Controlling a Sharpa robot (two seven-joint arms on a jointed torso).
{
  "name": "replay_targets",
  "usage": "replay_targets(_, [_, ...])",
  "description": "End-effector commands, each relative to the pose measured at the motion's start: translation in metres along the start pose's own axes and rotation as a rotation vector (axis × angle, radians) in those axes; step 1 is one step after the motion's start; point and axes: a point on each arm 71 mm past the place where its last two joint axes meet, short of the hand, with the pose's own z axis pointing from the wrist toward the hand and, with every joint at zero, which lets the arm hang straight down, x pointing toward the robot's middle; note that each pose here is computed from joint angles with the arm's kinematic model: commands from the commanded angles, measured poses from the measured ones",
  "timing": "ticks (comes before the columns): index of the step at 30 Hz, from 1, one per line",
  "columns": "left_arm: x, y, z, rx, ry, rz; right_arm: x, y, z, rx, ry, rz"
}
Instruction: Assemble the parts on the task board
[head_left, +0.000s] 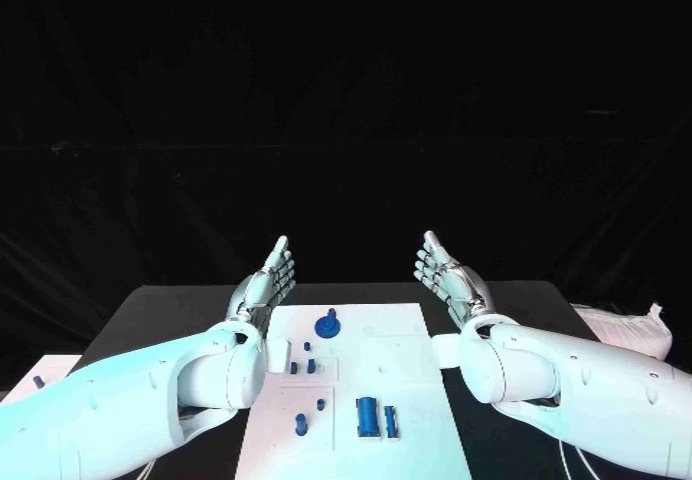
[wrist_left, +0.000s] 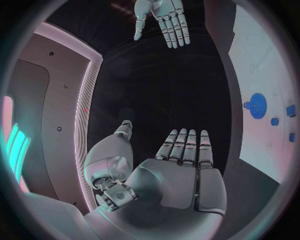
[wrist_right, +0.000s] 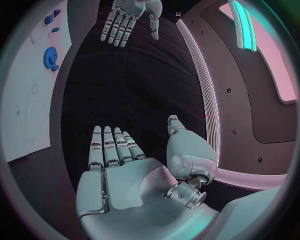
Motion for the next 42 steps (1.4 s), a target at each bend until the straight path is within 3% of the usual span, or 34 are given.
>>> replay_targets(1, [-0.0014, -0.0055, -0.0014, 0.076, -0.071, 0.061, -0.0037, 0.0018, -0.0006, -0.025, -0.066, 0.002])
replay_targets(42, [-0.0013, -0.0055, -0.0014, 0.076, -0.071, 0.061, -0.0037, 0.0018, -0.0006, -0.025, -0.066, 0.002])
